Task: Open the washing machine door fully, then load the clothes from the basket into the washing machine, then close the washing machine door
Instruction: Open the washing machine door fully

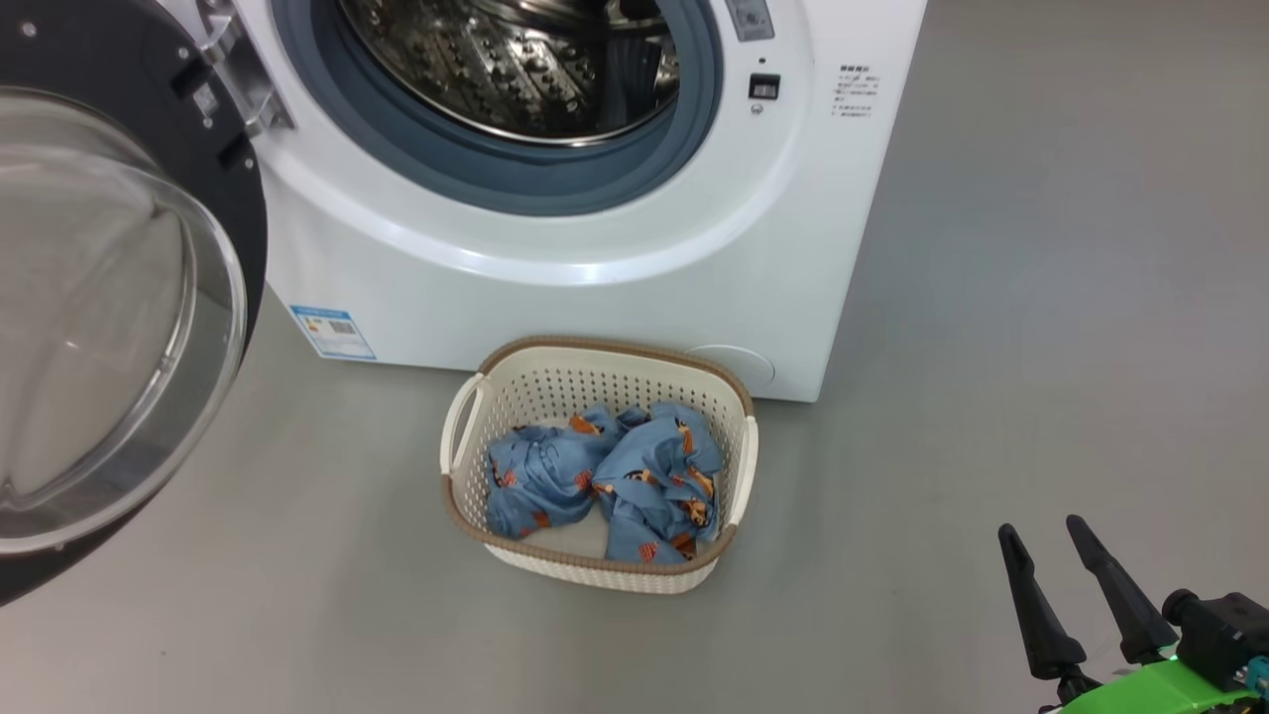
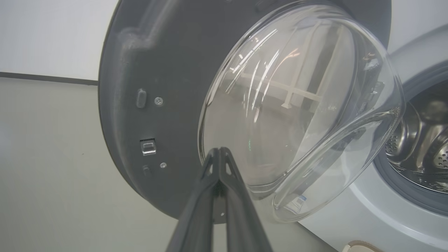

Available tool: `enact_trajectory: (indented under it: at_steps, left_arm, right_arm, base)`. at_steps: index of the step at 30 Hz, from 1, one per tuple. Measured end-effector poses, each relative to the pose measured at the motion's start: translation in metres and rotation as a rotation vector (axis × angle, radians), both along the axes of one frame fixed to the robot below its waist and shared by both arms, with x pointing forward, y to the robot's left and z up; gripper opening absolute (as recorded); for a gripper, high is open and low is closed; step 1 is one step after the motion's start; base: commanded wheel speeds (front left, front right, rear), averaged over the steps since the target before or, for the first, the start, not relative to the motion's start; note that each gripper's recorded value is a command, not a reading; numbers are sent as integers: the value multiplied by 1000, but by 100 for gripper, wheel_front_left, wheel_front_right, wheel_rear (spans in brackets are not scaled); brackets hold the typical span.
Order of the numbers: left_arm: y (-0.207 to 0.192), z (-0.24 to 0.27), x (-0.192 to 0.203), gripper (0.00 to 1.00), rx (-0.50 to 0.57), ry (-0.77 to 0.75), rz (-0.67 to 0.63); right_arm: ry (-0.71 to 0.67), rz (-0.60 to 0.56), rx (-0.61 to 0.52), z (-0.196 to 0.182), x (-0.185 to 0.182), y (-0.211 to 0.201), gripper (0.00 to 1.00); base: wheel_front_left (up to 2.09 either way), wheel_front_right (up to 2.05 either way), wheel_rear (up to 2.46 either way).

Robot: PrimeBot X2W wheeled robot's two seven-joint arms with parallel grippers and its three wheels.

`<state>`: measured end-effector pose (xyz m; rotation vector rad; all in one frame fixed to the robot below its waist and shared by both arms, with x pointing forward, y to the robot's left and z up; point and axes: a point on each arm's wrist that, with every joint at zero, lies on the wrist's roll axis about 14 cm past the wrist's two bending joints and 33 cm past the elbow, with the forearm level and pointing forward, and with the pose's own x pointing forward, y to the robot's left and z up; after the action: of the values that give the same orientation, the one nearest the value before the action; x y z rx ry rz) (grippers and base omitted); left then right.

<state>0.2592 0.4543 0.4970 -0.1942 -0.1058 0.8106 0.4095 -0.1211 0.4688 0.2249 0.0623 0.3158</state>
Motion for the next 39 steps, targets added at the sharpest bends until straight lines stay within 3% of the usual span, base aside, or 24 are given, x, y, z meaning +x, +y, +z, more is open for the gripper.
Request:
enact_trajectory:
  at_steps: [4,5,9,13,27,39]
  left_arm:
    - [-25,-4,0,0,-9,-13,-58]
    - [-41,-5,7,13,-11,-19,-104]
    - [-67,-4,22,43,-14,-31,-188]
    - [-96,-4,41,98,-24,-43,-293]
    - [-179,-14,98,100,-43,-12,-608]
    - [-230,-21,126,100,-43,14,-785]
  right_arm:
    - [-17,-19,-1,7,-3,-7,100]
    - [-16,-30,-2,7,-7,-10,100]
    - [-21,-45,-1,9,-10,-16,100]
    - [-26,-68,1,11,-14,-23,100]
    - [-10,-170,-1,7,-28,-56,100]
    - [0,-259,-1,5,-42,-83,100]
  base:
    - [0,0,0]
    - [0,0,0]
    - [0,0,0]
    - [0,0,0]
    - [0,0,0]
    - [0,0,0]
